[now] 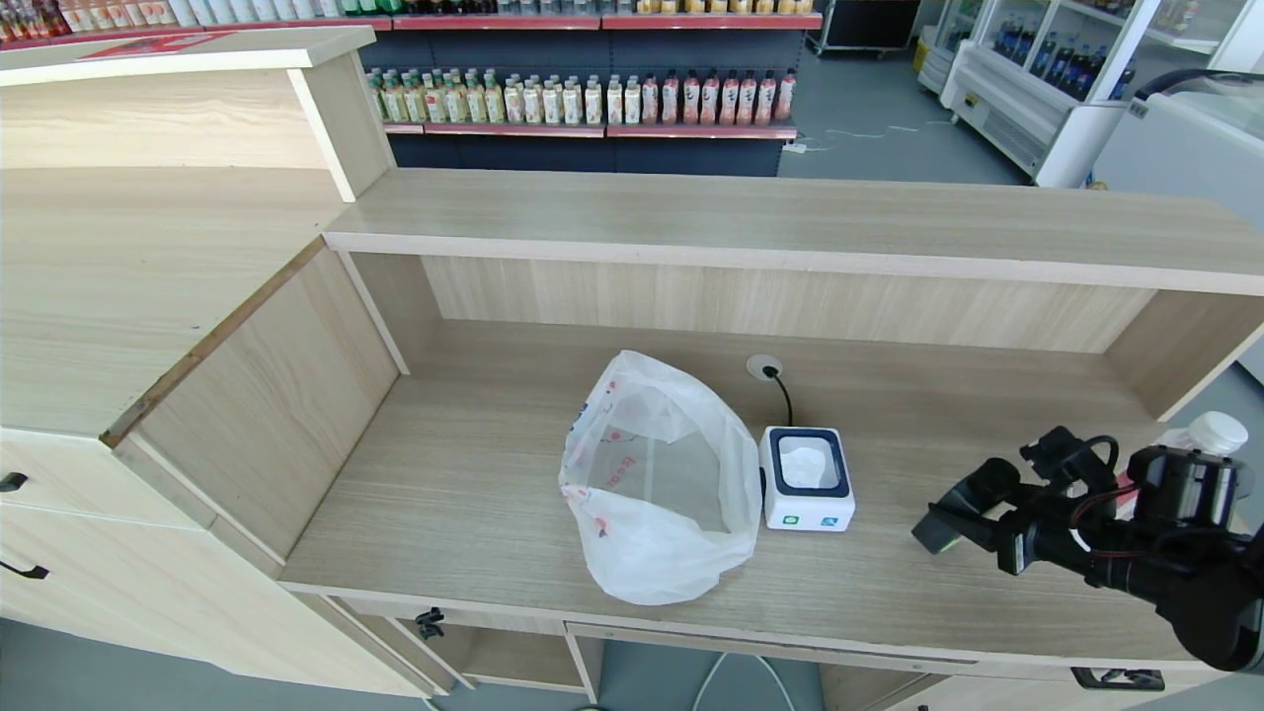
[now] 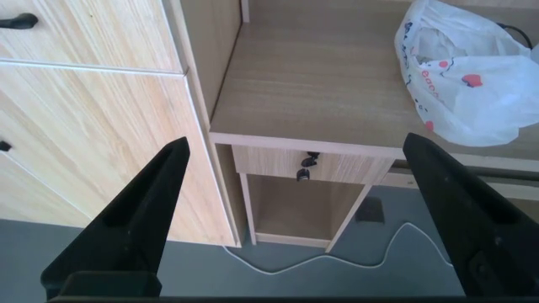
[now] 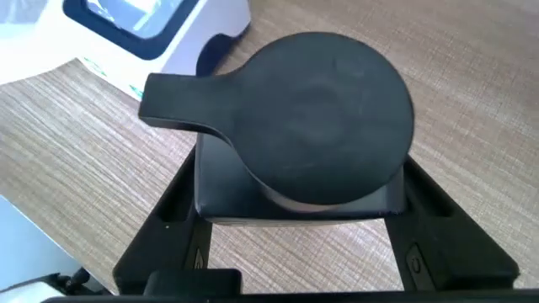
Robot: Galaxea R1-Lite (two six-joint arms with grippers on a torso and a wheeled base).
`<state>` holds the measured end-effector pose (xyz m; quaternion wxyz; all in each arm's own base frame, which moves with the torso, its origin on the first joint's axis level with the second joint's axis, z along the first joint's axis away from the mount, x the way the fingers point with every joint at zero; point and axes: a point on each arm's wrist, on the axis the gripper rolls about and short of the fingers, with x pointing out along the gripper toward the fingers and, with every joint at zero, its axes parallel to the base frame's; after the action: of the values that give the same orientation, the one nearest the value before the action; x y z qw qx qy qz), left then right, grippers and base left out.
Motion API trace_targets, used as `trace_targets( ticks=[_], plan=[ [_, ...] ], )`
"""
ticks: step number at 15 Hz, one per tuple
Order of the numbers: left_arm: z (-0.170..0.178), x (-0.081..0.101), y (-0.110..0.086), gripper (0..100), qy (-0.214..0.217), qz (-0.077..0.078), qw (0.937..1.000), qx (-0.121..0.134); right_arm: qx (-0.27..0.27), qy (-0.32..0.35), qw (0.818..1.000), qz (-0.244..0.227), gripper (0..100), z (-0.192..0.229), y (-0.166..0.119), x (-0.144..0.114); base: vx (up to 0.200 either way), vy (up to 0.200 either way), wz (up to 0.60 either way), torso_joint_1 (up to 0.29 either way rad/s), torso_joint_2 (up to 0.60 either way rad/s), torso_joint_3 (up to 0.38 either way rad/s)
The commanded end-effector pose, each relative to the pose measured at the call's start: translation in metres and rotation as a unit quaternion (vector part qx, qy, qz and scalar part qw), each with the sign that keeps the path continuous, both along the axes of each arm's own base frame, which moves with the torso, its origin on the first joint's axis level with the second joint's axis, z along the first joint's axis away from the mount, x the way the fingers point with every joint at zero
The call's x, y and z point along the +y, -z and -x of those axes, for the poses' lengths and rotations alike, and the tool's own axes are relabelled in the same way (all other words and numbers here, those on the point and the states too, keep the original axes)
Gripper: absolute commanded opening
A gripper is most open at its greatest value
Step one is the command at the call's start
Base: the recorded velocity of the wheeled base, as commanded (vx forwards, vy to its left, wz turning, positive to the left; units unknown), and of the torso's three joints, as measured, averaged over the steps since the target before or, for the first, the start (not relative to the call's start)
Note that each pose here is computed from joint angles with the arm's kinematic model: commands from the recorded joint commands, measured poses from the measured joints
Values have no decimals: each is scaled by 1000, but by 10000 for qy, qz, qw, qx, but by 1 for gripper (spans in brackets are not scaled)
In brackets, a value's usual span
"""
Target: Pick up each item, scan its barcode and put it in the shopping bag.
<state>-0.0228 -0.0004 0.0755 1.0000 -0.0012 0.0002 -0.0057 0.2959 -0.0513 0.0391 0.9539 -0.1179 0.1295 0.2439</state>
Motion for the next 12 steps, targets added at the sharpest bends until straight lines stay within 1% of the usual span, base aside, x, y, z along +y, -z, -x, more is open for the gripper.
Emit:
trace_targets(
  ticks=[1,3,4,5,6,7,8,9,10,11,12],
  plan=[
    [0,0,0,100,-4,4,10000,-2,-562,-160,9983,-64,0,9,-37,-1,0,0,0,0,0,0],
    [0,0,0,100,-4,-4,10000,-2,-1053,-484,9931,-162,0,13,-67,0,0,0,0,0,0,0],
    [0,0,0,100,4,-4,10000,-2,-1463,-741,9863,-162,0,13,-88,2,0,0,0,0,0,0],
    [0,0,0,100,4,4,10000,-2,-1862,-958,9776,-217,0,14,-111,6,0,0,0,0,0,0],
    [0,0,0,100,4,4,10000,-2,-2295,-1218,9652,-311,0,15,-136,13,0,0,0,0,0,0],
    [0,0,0,100,-4,4,10000,-2,-2571,-1477,9540,-434,0,19,-155,20,0,0,0,0,0,0],
    [0,0,0,100,-4,4,10000,-2,-2993,-1970,9320,-549,0,28,-185,30,0,0,0,0,0,0],
    [0,0,0,100,-4,4,10000,-2,-3278,-2274,9156,-500,0,32,-201,37,0,0,0,0,0,0],
    [0,0,0,100,-4,4,10000,-2,-3679,-2739,8879,-360,0,38,-225,50,0,0,0,0,0,0],
    [0,0,0,100,-4,4,10000,-2,-3882,-2952,8725,-295,0,42,-237,58,0,0,0,0,0,0],
    [0,0,0,100,4,4,10000,-2,-4242,-3301,8431,-181,0,47,-256,72,0,0,0,0,0,0]
  ],
)
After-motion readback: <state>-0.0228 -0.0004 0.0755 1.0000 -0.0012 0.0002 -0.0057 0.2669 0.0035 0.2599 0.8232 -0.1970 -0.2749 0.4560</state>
